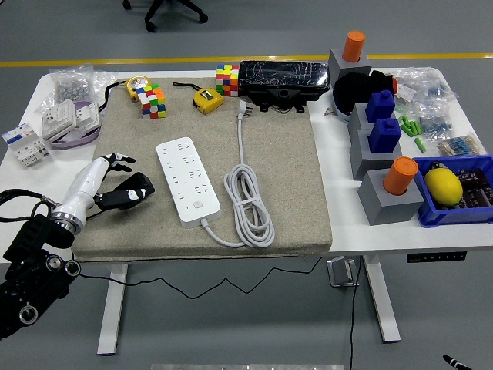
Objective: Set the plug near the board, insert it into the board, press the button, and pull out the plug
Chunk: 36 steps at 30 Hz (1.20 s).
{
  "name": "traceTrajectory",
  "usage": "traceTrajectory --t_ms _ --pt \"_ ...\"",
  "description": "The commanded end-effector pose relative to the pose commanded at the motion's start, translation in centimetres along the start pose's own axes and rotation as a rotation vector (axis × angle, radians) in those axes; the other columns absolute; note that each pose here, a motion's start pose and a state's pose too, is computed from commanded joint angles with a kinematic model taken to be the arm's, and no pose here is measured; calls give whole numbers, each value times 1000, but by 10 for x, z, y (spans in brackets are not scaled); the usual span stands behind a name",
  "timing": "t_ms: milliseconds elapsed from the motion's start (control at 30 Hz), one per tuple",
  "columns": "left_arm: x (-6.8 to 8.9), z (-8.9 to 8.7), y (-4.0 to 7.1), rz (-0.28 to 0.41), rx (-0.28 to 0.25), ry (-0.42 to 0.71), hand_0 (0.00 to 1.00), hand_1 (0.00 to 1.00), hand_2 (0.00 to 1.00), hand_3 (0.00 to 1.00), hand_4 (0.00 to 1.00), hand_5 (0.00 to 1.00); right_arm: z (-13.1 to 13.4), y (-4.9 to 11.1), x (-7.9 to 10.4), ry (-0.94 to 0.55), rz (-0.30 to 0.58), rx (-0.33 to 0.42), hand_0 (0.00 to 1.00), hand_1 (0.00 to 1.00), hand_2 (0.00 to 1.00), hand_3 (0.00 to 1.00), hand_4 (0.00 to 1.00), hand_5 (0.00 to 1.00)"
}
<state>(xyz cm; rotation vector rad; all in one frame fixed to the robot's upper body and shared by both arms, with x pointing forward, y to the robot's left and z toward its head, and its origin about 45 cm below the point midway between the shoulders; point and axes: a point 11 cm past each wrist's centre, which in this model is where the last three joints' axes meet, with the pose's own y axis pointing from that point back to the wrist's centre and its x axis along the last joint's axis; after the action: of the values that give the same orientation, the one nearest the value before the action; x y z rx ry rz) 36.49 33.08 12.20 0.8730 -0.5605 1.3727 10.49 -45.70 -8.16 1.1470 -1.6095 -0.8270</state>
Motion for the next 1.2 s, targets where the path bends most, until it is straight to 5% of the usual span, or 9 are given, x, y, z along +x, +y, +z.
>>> traceTrajectory --t_ms 67,100,267,300,467,500,867,1200 --pt "-1 -2 0 -4 6 -4 754 741 683 740 998 419 0 0 0 -1 0 1 650 648 647 570 992 562" --pt "-1 -3 0 -6 10 -7 726 688 640 662 998 319 0 0 0 -1 1 1 651 649 647 569 991 562" --pt "-4 -6 0 -18 28 -25 726 688 640 662 998 319 2 0 1 3 2 -3 651 649 647 569 991 562" --pt "-4 -6 0 -19 31 -25 640 566 516 546 845 104 2 0 1 3 2 -3 650 648 647 569 993 562" --pt "-2 -5 0 12 26 -28 640 566 516 546 845 104 2 0 1 4 2 -1 650 648 647 569 993 562" --pt "-3 -5 0 13 27 -32 468 459 490 552 744 2 2 0 1 5 2 -2 650 649 647 570 992 562" --pt "-1 0 -1 31 14 -38 428 444 480 546 704 2 4 0 1 -1 3 -4 650 648 647 570 992 562" --pt "3 22 -2 43 -72 -8 426 438 473 541 715 2 5 1 0 -2 2 -6 650 648 647 569 993 562"
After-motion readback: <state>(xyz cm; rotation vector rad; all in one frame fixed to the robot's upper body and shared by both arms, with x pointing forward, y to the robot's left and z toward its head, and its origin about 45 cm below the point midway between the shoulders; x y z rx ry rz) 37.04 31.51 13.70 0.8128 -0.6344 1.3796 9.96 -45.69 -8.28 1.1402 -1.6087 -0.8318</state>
